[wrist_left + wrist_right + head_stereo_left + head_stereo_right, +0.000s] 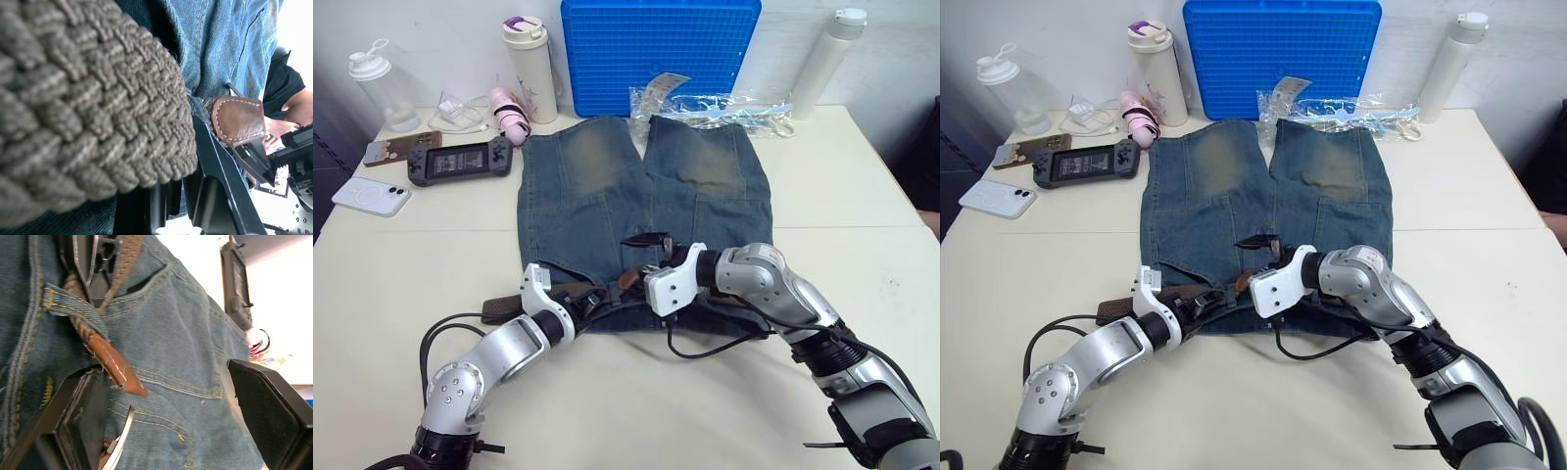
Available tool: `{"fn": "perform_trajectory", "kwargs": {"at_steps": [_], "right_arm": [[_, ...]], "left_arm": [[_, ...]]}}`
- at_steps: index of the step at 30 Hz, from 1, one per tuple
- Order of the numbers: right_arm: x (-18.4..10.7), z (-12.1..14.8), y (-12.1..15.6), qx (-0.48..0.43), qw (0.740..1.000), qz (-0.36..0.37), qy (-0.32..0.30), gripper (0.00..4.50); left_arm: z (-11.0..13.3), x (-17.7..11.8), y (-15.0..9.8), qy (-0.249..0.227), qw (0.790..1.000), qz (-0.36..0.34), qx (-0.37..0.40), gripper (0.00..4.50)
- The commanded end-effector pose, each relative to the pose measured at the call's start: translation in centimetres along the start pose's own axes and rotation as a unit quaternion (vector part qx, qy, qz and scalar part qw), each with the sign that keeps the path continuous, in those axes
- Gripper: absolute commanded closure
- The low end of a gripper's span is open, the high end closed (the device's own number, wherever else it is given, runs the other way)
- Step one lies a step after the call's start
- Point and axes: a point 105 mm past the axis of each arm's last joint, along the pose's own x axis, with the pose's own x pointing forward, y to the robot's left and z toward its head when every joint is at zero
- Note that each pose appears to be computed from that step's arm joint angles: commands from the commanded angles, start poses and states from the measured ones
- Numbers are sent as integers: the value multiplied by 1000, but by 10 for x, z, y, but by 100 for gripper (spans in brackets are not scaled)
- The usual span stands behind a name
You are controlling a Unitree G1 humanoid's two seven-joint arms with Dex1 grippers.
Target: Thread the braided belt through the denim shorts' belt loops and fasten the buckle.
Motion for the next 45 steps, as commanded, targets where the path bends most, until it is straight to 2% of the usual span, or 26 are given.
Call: {"fn": "perform_trajectory", "kwargs": {"at_steps": [1, 2, 5, 8, 9, 12, 17, 21, 25, 26, 27, 32, 35, 36, 40, 43, 45], "right_arm": [[-3, 12, -2, -32, 999, 8, -26, 46], [-4, 13, -1, -35, 999, 11, -28, 46], [-4, 14, 1, -44, 998, 24, -35, 130], [-4, 15, 4, -44, 998, 35, -41, 277], [-4, 15, 5, -43, 998, 37, -42, 306], [-4, 14, 6, -41, 997, 41, -42, 448], [-5, 13, 3, -41, 997, 41, -41, 448], [-12, 7, -5, -44, 998, 38, -33, 450], [-25, 2, -16, -44, 998, 28, -24, 450], [-30, 0, -20, -43, 999, 26, -21, 450], [-35, -2, -23, -42, 999, 24, -18, 450], [-55, -9, -39, -30, 999, 8, -14, 450], [-72, -9, -44, -29, 999, 22, -28, 450], [-81, -14, -45, -30, 999, 30, -20, 450], [-105, -28, -49, -18, 999, 42, 9, 450], [-124, -41, -52, 22, 998, 49, 36, 450], [-136, -47, -55, 35, 997, 47, 51, 450]], "left_arm": [[-3, 0, -2, 3, 1000, -5, 2, 450], [-3, 0, -2, 3, 1000, -5, 2, 450], [-3, 0, -2, 2, 1000, -6, 1, 450], [-2, 0, -3, 1, 1000, -7, 0, 450], [-2, 0, -3, 1, 1000, -7, 0, 450], [-3, 0, -3, 0, 1000, -8, 0, 450], [4, -3, -5, -16, 1000, -14, -5, 450], [13, -22, -21, -19, 998, -55, 18, 293], [2, -40, -21, -1, 995, -83, 51, 105], [1, -45, -19, 3, 994, -89, 61, 41], [1, -50, -17, 4, 993, -92, 69, 18], [-6, -63, -17, 25, 988, -122, 93, 8], [-18, -77, -12, 81, 977, -153, 121, 8], [-18, -86, -4, 110, 974, -148, 134, 8], [-2, -111, -6, 130, 960, -204, 142, 8], [2, -127, -16, 149, 939, -260, 171, 8], [11, -138, -20, 144, 926, -290, 195, 8]]}}
